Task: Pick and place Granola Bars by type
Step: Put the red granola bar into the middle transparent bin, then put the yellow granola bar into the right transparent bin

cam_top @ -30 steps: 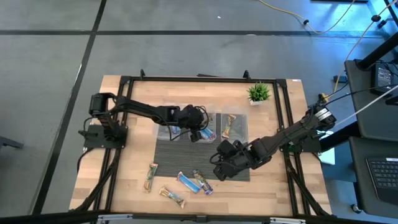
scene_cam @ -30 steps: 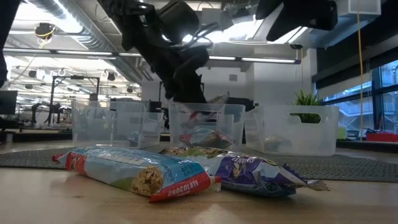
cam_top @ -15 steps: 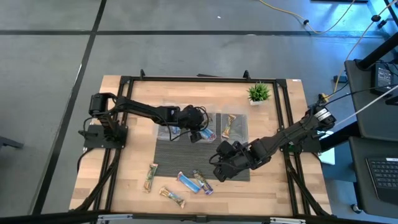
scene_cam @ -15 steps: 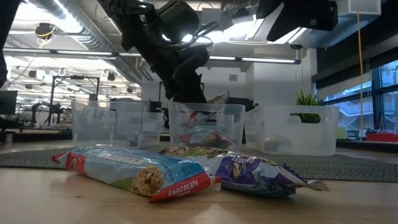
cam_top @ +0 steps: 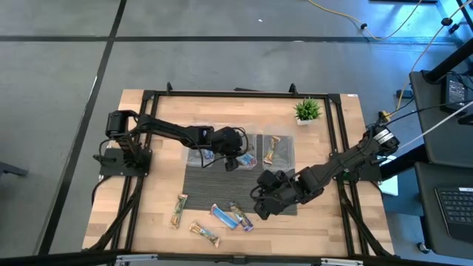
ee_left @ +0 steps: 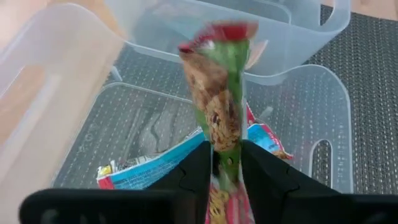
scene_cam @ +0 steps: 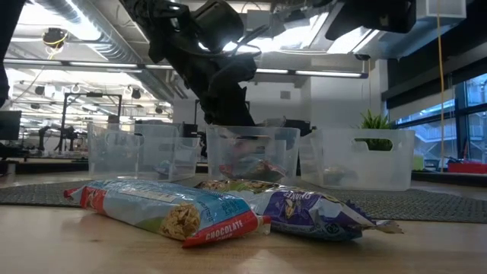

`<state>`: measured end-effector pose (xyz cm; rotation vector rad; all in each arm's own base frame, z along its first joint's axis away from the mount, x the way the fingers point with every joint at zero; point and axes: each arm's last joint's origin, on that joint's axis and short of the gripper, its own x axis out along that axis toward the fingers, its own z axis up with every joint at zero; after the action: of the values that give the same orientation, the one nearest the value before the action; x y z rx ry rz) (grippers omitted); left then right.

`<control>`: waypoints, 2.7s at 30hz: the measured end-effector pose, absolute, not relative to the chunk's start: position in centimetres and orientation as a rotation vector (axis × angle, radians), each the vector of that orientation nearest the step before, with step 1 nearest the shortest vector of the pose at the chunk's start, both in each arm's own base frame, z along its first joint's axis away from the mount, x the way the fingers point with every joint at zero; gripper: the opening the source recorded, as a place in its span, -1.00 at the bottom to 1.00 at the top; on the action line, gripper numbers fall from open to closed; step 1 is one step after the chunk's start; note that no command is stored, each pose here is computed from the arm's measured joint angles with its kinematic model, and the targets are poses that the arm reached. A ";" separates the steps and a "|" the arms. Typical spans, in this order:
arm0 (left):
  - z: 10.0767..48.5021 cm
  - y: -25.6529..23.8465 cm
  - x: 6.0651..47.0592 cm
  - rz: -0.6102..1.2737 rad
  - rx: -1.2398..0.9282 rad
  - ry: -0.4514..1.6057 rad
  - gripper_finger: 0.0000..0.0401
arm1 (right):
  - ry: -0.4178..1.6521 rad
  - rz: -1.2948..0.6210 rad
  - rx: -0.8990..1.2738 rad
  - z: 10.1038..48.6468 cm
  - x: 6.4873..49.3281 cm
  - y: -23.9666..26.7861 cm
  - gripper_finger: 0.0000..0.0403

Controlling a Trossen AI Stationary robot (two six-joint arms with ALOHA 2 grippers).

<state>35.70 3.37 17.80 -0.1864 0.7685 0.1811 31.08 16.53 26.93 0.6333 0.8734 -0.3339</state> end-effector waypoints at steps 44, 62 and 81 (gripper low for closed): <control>22.5 -16.9 21.5 0.623 -0.967 0.965 -0.12 | 0.980 -0.075 0.049 26.6 30.6 16.2 -0.13; 15.4 -19.4 21.4 0.956 -0.964 1.271 -0.13 | 0.965 -0.060 0.062 25.7 31.4 16.7 -0.13; 14.1 -19.8 21.7 0.912 -0.885 1.339 -0.20 | 0.976 -0.052 0.061 25.5 31.5 16.8 -0.13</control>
<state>21.66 -19.83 14.07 -0.8852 1.3393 0.9123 31.48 16.78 25.53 0.0606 0.9763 -0.0518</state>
